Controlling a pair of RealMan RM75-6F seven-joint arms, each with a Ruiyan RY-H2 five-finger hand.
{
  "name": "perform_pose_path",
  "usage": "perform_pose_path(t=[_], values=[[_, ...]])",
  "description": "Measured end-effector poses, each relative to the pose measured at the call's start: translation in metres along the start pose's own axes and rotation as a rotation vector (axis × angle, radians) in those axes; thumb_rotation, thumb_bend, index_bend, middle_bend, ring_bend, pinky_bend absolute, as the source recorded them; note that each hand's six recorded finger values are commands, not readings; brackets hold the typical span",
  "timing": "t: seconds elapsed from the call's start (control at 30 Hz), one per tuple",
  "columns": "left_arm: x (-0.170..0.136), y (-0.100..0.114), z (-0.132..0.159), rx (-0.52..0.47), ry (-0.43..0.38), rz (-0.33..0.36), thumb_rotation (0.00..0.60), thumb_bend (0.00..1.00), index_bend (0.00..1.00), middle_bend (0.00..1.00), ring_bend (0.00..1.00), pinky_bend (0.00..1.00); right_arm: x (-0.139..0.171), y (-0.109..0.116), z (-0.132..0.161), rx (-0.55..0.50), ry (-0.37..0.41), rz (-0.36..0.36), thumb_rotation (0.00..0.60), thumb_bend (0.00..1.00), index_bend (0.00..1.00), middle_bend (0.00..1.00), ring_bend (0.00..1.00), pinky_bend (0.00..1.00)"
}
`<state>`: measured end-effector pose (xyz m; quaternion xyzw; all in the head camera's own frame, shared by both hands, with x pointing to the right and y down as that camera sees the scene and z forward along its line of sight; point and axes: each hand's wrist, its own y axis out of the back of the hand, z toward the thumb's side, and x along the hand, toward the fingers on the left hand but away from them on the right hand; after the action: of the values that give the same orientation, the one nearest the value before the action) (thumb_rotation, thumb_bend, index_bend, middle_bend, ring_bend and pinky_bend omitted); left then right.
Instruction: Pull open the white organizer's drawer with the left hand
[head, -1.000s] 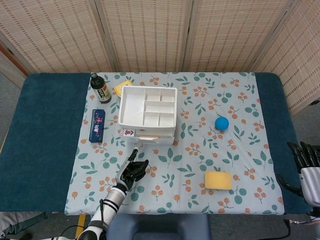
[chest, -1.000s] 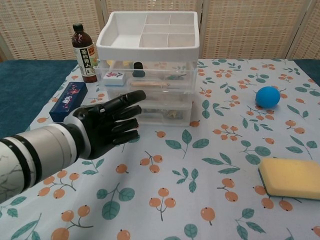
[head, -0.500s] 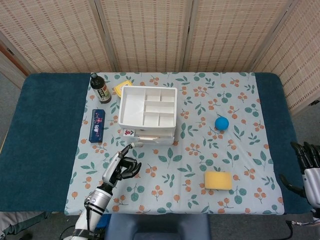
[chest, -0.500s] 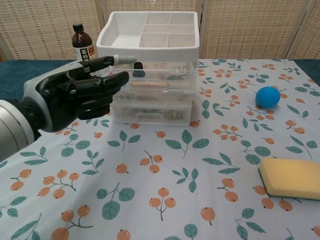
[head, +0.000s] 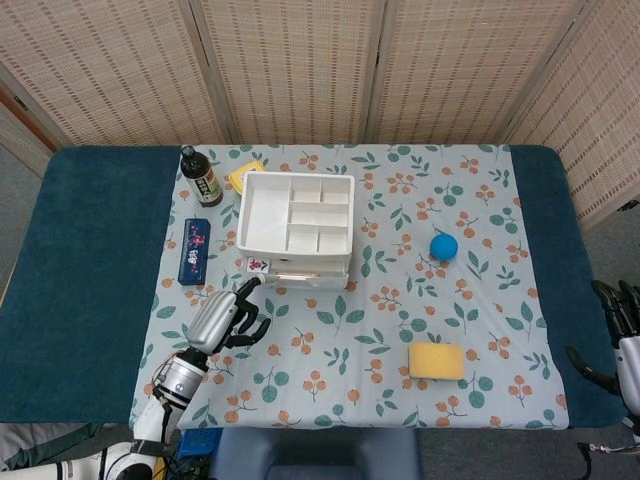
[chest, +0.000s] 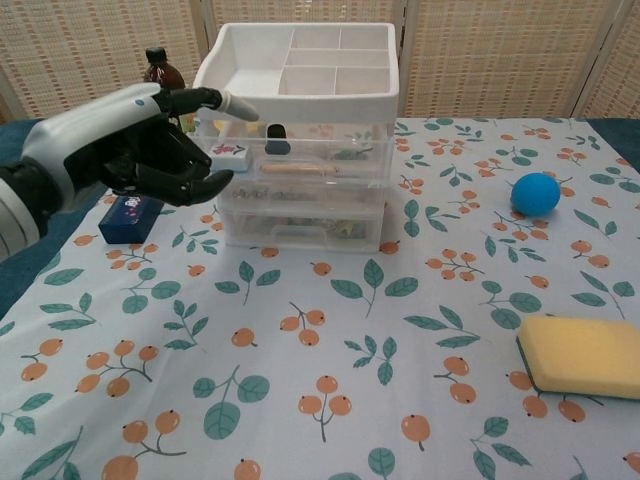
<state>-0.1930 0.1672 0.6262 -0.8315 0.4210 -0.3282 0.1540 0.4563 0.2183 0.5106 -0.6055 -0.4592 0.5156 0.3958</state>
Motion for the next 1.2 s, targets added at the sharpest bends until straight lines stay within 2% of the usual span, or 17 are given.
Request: perform_pose_path(t=[0.13,0.43,0.73,0.93,1.2], values=[[0.006,0.002,-0.007,0.097,0.013,-0.001,0.6,0.4,0.19,0.89,0.98,1.0,0.001,0.001,0.0,0.001,-0.001,-0.001,0.6,0.26,0.0,0.1,0.0,0.01],[0.018,0.006,-0.018,0.136,0.071,-0.014,0.6,0.4,0.17,0.89,0.98,1.0,0.001,-0.002,-0.002,-0.009,-0.008,0.006,0.6,0.26,0.0,0.1,0.0,0.01],[0.024,0.009,-0.021,0.224,0.078,-0.016,0.6,0.4,0.18,0.89,0.98,1.0,0.0,-0.005,-0.004,-0.016,-0.012,0.014,0.6,0.26,0.0,0.1,0.0,0.01],[0.028,0.004,-0.02,0.269,0.091,-0.064,0.6,0.4,0.23,0.9,0.98,1.0,0.001,-0.009,-0.005,-0.045,-0.016,0.037,0.6,0.26,0.0,0.1,0.0,0.01],[0.026,0.005,-0.017,0.284,0.081,-0.077,0.6,0.4,0.34,0.9,0.98,1.0,0.003,-0.009,-0.007,-0.06,-0.022,0.04,0.6,0.26,0.0,0.1,0.0,0.01]])
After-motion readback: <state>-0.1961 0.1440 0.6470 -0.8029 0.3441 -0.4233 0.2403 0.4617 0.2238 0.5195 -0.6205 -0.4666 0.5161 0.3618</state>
